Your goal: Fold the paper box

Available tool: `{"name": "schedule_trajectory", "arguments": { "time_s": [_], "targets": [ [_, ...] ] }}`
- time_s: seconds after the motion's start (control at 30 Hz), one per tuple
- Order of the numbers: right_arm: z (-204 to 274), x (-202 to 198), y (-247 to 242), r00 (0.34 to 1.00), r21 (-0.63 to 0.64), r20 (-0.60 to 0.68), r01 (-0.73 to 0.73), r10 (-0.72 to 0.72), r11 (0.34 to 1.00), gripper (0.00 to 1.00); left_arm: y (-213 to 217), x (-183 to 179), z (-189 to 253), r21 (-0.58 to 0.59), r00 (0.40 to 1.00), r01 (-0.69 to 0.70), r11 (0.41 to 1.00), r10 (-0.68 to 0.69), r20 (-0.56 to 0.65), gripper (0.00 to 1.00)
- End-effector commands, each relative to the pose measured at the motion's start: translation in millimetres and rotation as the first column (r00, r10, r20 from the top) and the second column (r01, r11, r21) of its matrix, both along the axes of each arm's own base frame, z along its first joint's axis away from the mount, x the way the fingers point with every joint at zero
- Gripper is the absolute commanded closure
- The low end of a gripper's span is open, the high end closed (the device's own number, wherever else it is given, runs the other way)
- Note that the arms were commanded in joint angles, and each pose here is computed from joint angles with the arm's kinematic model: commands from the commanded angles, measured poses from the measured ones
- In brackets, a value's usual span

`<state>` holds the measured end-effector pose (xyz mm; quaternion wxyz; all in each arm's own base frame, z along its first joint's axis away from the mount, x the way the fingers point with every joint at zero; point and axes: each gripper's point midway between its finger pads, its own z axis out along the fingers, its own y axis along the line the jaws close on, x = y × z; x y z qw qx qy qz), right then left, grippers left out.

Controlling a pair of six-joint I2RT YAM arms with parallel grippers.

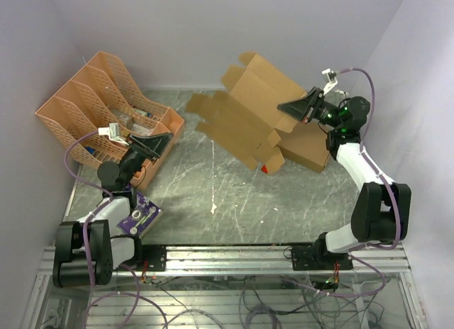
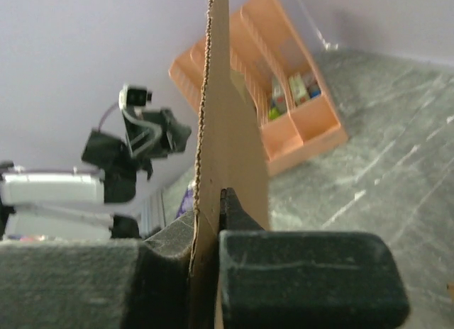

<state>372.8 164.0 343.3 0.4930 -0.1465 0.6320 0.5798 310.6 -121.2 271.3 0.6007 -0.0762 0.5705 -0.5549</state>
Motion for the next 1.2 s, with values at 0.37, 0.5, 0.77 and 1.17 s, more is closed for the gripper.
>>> {"name": "schedule_trajectory", "arguments": {
  "time_s": [0.37, 0.5, 0.77, 1.17],
  "targets": [
    [-56, -43, 1, 0.978, -0.222, 0.083, -0.17, 0.193, 0.96, 1.0, 11, -9, -2, 0.297, 0.989, -0.138, 0.945, 0.112, 0.101, 0.27],
    [-62, -44, 1, 0.974, -0.239, 0.091, -0.181, 0.208, 0.954, 1.0, -9, -14, 2, 0.455, 0.977, -0.205, 0.866, 0.151, 0.153, 0.23],
    [-67, -45, 1, 0.973, -0.253, 0.097, -0.181, 0.211, 0.95, 1.0, -64, -3, 9, 0.504, 0.997, -0.003, 0.864, -0.038, 0.07, 0.26],
    [-69, -45, 2, 0.972, -0.256, 0.092, -0.188, 0.218, 0.948, 1.0, -125, 25, -15, 0.512, 0.984, 0.179, 0.84, -0.146, -0.104, 0.51]
  ]
}}
